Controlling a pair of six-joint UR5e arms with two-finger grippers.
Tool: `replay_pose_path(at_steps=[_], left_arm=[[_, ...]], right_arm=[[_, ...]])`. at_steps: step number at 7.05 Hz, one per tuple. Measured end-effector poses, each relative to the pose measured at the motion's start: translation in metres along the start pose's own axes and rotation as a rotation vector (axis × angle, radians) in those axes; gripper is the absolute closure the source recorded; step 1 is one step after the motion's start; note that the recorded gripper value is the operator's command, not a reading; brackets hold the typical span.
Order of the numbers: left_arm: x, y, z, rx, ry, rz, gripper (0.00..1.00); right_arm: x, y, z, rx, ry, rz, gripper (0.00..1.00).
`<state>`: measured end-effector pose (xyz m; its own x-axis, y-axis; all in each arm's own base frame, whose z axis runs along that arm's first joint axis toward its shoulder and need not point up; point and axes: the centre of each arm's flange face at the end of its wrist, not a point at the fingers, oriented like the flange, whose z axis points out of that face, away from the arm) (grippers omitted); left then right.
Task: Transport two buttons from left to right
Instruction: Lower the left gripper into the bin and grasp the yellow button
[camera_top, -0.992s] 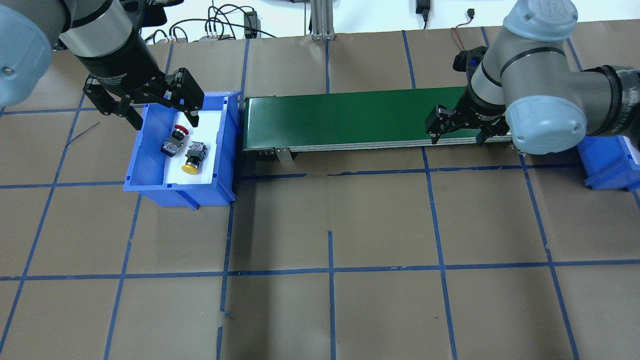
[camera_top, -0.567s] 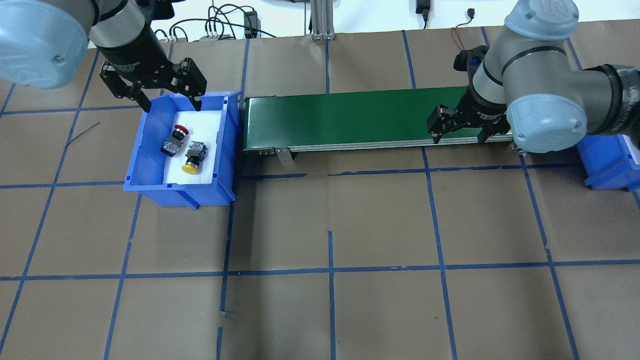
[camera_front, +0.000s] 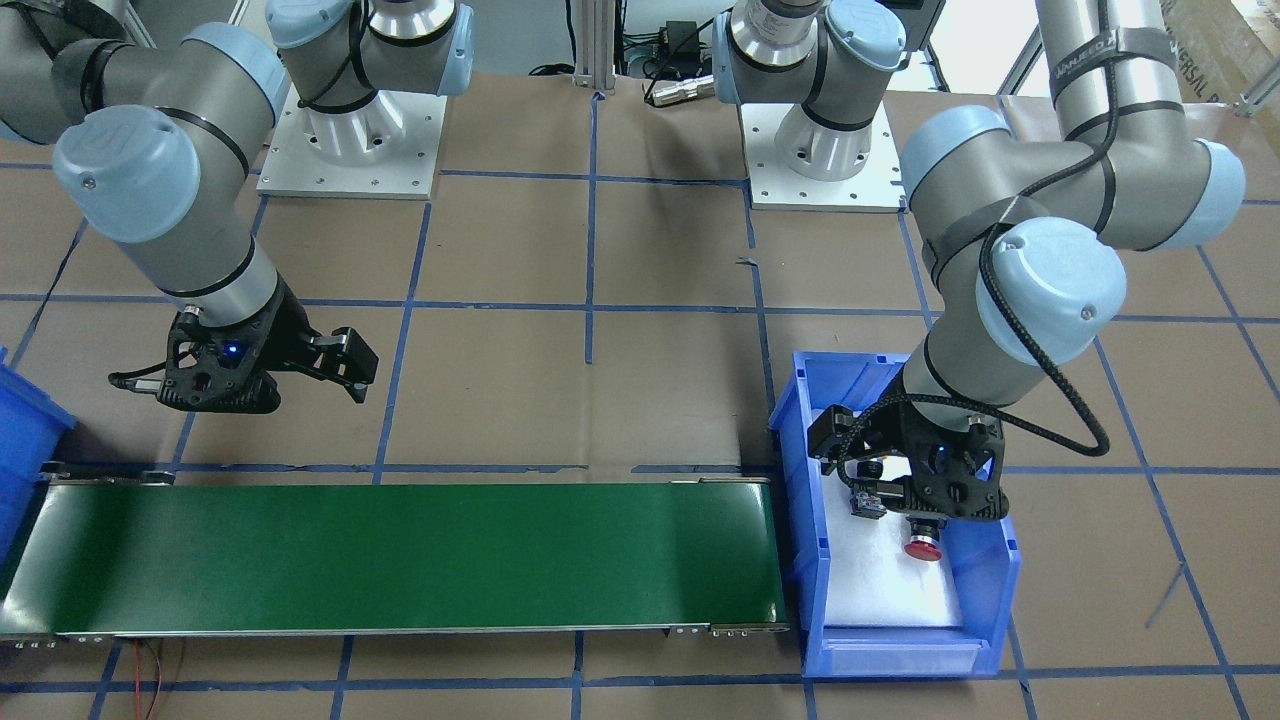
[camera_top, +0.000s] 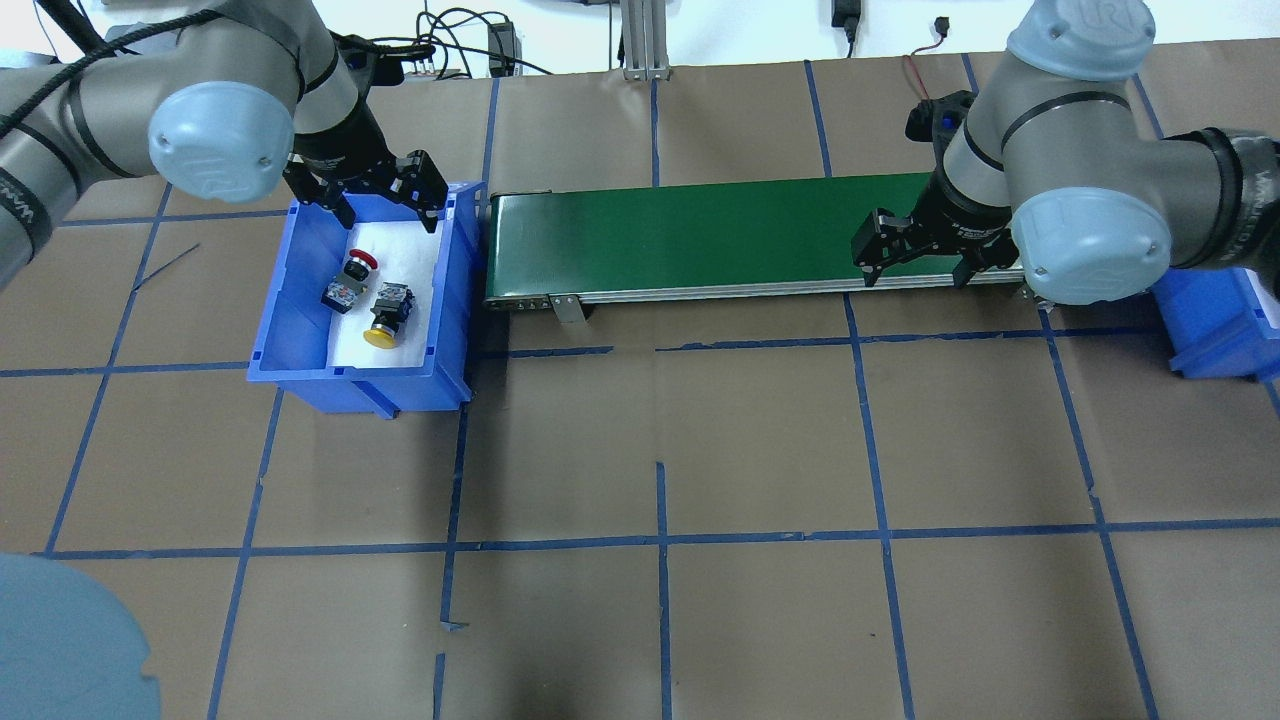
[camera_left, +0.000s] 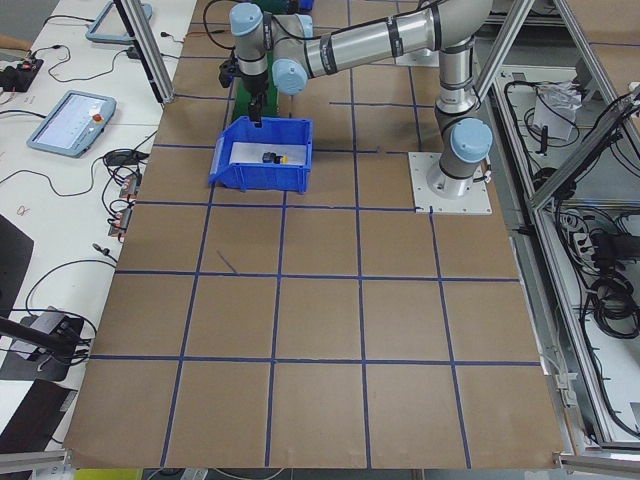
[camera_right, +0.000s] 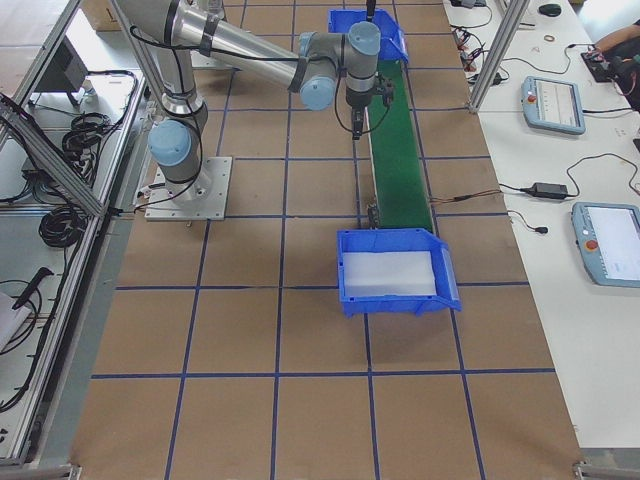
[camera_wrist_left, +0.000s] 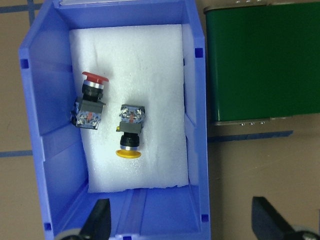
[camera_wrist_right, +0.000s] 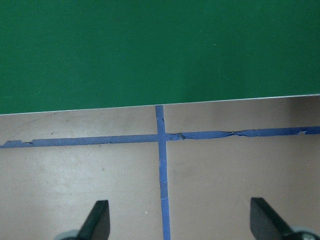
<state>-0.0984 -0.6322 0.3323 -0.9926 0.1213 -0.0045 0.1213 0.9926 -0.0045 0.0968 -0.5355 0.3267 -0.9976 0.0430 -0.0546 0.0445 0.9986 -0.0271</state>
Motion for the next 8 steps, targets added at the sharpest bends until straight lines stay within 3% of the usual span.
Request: replay_pose_path(at_steps=[3, 8], left_arm=[[-0.031, -0.002, 0.034, -0.024, 0.007, 0.01, 0.0], [-0.053, 0.031, 0.083, -0.064, 0.018, 0.008, 0.02]], right_arm=[[0.0, 0.001, 0.002, -0.006, -0.004, 0.003, 0.0], [0.0, 0.002, 0.004, -0.012, -0.005, 0.003, 0.0]])
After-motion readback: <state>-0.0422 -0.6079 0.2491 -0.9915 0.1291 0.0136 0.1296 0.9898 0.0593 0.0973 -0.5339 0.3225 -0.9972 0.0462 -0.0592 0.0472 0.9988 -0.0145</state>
